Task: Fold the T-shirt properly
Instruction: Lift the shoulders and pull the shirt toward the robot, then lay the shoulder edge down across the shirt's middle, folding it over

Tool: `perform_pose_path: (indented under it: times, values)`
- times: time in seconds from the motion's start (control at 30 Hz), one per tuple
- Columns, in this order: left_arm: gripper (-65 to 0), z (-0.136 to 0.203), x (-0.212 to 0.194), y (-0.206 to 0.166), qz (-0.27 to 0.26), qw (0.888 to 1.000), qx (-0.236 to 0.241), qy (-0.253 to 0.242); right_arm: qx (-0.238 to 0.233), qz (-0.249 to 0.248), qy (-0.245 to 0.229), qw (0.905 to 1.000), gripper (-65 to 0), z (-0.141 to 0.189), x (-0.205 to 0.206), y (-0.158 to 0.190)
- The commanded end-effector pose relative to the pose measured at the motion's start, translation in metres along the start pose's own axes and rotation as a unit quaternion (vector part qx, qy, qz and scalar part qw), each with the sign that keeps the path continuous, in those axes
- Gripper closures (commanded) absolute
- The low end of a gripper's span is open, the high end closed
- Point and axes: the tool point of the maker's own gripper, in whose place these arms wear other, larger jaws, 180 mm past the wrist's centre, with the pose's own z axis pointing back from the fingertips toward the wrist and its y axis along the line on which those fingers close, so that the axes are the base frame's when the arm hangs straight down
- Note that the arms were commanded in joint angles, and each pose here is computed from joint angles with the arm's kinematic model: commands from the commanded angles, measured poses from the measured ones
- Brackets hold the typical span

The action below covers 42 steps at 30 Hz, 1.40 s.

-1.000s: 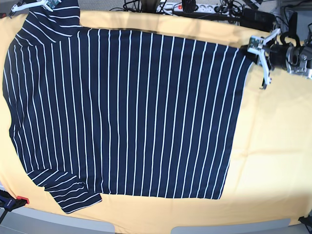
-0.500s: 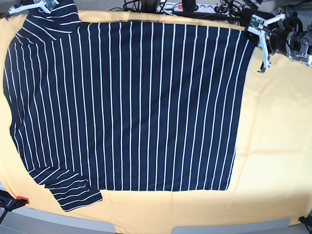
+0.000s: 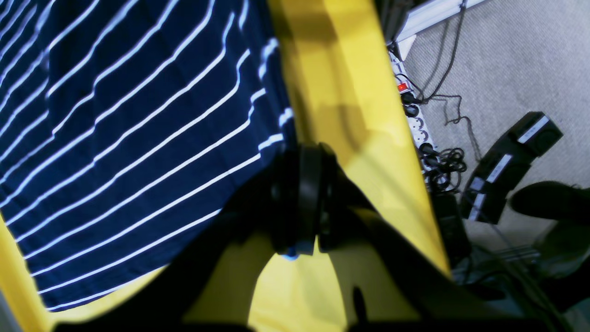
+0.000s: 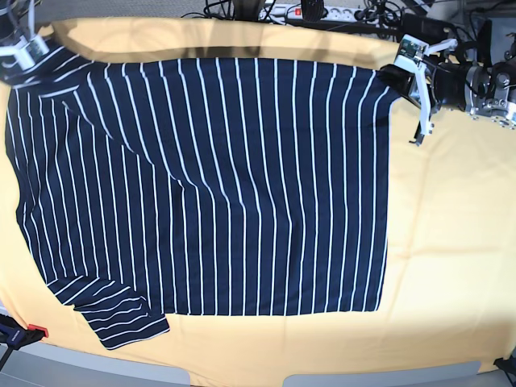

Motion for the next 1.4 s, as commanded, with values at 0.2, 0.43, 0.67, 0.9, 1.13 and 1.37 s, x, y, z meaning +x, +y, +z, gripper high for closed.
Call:
perform_pose_path:
  times: [0.2, 0.43, 0.67, 0.9, 1.13, 1.37]
  values:
    - [0.0, 0.019, -0.048, 0.019, -0.024, 0.99, 0.025, 0.14, 0.096, -0.034, -0.094, 0.9904, 0.0, -0.003, 0.042, 0.008]
    - [0.0, 0.031, -0.035, 0.051, -0.05, 0.99, 0.069, 0.114, 0.093, -0.033, -0.188, 0.9773, 0.0, -0.006, 0.087, -0.01]
    - [0.0, 0.014, -0.03, 0.066, -0.027, 0.993, 0.094, 0.063, 0.106, -0.094, -0.224, 0.9643, 0.0, -0.032, 0.095, -0.03]
    - [0.0, 0.002, -0.058, 0.108, 0.012, 0.986, 0.158, 0.059, 0.134, -0.133, -0.241, 0.952, 0.0, -0.068, 0.11, -0.027]
    - [0.0, 0.002, -0.074, 0.144, 0.062, 0.977, 0.203, 0.028, 0.14, -0.129, -0.224, 0.9557, 0.0, -0.118, 0.125, -0.017]
    - [0.0, -0.003, -0.079, 0.158, 0.079, 0.972, 0.219, 0.008, 0.148, -0.133, -0.224, 0.954, 0.0, -0.152, 0.145, -0.028]
